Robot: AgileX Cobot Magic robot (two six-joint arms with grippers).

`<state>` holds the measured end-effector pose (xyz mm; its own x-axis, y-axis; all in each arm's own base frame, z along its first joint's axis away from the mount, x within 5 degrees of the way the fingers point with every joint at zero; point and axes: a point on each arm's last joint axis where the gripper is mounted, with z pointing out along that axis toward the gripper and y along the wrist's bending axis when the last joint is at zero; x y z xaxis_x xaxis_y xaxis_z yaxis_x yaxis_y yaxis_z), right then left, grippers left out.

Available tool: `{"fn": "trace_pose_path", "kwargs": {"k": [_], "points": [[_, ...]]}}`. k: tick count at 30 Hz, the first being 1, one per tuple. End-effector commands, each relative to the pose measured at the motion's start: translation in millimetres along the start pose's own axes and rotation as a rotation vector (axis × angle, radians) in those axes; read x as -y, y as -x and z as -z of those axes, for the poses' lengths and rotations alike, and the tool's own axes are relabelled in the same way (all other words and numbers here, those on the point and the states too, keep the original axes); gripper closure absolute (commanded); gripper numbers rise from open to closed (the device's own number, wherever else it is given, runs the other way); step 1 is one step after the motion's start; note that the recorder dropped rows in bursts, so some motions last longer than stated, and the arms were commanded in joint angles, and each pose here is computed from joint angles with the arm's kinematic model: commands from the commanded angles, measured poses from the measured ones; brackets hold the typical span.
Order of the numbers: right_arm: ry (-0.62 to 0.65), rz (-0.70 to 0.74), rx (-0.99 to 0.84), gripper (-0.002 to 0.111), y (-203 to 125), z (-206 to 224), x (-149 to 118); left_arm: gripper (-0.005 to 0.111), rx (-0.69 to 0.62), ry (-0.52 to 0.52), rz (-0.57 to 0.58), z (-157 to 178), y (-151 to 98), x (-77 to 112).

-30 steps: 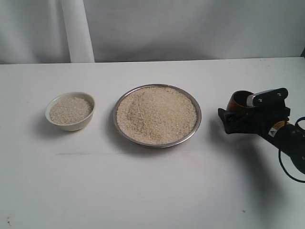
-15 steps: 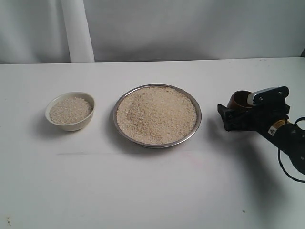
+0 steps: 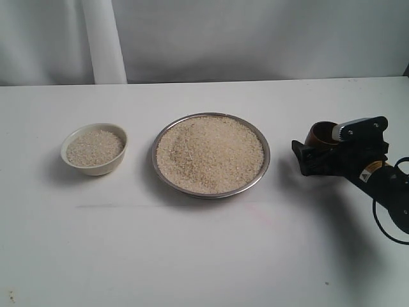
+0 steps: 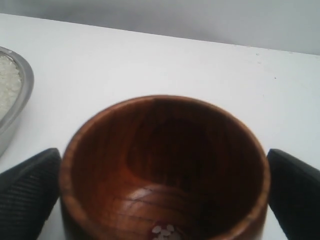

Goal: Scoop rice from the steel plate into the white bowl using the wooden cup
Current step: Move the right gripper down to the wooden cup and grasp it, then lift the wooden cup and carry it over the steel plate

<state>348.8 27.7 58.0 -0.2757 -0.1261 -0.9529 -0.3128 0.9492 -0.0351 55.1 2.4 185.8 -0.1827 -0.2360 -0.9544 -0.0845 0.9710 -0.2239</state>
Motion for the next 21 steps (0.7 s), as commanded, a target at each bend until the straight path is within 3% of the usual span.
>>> {"fn": "trace_pose_path", "kwargs": {"k": [1, 12, 21], "points": [[-0.007, -0.004, 0.0, 0.003, -0.4, -0.5, 2.0, 0.107, 0.017, -0.01, 0.005, 0.8, 3.0, 1.0], [-0.009, -0.005, -0.002, 0.006, -0.6, -0.4, 2.2, 0.107, 0.017, -0.01, 0.005, 0.8, 3.0, 1.0], [-0.007, -0.006, -0.006, 0.053, -1.0, -0.4, 2.0, 0.107, 0.017, -0.01, 0.005, 0.8, 3.0, 1.0]]}}
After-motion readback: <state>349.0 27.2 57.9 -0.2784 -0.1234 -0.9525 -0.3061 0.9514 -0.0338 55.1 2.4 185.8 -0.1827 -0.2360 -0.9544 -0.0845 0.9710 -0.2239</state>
